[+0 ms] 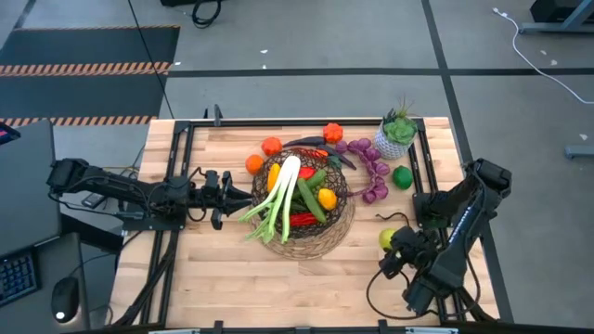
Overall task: Build produce basket
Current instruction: Put the green guava into the black basket
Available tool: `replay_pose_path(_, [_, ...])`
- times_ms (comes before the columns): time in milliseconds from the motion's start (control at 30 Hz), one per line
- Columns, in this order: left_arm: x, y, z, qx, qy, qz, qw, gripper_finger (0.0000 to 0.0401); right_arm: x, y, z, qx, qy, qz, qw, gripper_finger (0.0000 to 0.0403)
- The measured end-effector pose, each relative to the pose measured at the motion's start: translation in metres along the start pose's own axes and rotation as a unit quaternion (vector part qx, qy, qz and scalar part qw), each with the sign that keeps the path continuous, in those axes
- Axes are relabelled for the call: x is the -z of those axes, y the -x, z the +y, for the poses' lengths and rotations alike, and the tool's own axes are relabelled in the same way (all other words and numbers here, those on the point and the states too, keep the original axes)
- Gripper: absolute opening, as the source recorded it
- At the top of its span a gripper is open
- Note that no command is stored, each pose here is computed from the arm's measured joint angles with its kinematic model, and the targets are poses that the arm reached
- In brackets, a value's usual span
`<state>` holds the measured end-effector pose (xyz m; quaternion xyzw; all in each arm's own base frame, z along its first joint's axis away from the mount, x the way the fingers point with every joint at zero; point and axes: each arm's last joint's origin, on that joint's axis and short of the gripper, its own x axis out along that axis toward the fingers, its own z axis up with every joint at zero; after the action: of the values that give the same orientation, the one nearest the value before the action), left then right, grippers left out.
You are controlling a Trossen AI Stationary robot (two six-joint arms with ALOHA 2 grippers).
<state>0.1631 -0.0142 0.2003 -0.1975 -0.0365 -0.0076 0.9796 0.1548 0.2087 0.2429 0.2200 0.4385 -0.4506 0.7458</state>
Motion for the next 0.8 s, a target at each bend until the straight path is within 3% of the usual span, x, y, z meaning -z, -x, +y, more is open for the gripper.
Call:
replay_pose_path(300, [0.000, 0.000, 0.000, 0.000, -0.002, 0.000, 1.000, 0.0107, -0.031, -0.015, 0.018, -0.013, 0.045, -0.058, 0.997, 0.0289])
replay_pose_path(533, [0.000, 0.000, 0.000, 0.000, -0.005, 0.000, 1.000, 0.0107, -0.060, -0.009, 0.036, -0.052, 0.077, -0.115, 0.989, 0.0290])
replay_pose_path(800, [0.001, 0.000, 0.001, -0.011, -0.013, 0.006, 1.000, 0.0107, -0.091, -0.010, 0.060, -0.098, 0.113, -0.130, 0.980, 0.0290])
